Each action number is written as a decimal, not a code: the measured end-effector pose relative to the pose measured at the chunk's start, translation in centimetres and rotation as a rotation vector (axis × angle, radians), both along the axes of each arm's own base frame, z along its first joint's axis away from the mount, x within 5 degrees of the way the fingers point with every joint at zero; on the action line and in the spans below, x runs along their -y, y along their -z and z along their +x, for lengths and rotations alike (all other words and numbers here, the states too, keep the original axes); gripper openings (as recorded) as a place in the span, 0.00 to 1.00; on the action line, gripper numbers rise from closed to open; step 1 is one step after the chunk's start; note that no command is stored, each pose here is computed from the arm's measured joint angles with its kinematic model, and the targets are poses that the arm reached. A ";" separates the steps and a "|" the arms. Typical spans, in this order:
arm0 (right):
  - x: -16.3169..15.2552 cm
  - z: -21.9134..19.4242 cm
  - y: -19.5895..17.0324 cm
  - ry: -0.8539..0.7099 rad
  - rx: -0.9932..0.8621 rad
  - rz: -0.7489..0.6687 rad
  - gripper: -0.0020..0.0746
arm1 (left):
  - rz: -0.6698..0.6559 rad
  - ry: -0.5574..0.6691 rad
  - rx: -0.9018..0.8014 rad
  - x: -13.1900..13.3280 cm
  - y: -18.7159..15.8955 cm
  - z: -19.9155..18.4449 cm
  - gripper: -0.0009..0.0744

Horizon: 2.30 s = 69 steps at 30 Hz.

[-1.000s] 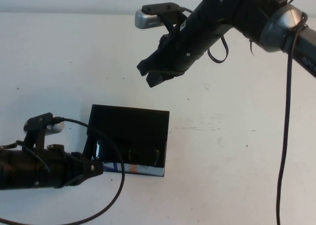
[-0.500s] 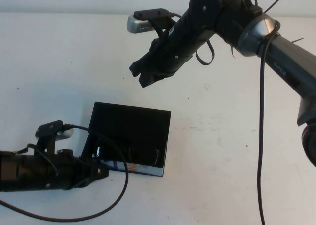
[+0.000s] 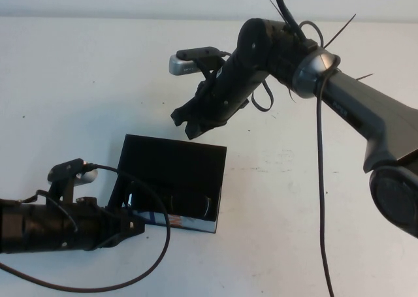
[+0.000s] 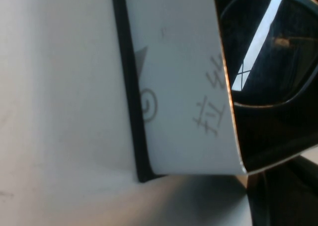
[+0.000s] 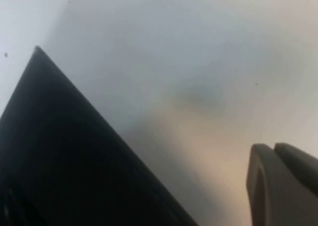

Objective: Return glasses to glasses case
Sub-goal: Close the glasses case

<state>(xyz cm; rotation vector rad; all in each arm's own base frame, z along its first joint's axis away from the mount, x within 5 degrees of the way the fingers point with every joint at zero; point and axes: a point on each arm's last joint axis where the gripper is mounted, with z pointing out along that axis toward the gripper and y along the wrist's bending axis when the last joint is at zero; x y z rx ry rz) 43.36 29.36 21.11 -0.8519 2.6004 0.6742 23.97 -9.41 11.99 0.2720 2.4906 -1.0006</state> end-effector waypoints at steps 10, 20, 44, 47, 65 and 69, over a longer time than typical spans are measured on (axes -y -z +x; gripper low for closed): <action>-0.2 0.0 2.0 -0.013 -0.068 -0.015 0.01 | 0.001 0.001 0.000 0.0 0.0 0.0 0.01; -0.6 -0.5 -0.1 -0.056 -0.103 0.034 0.01 | 0.001 0.001 0.000 0.0 0.0 0.0 0.01; -2.0 -7.1 -2.4 -0.160 -0.229 0.068 0.01 | 0.004 0.001 -0.021 0.0 0.1 0.0 0.01; -2.6 -8.1 -1.4 -0.182 -0.262 0.046 0.01 | 0.019 0.020 -0.043 -0.1 -0.3 -0.4 0.01; -2.8 -8.5 0.6 -0.192 -0.294 -0.003 0.01 | 0.184 -0.028 0.268 -2.3 -11.7 -5.8 0.01; -2.6 -8.7 -0.2 -0.193 -0.277 -0.001 0.01 | 0.177 -0.067 0.435 -2.8 -14.4 -7.6 0.01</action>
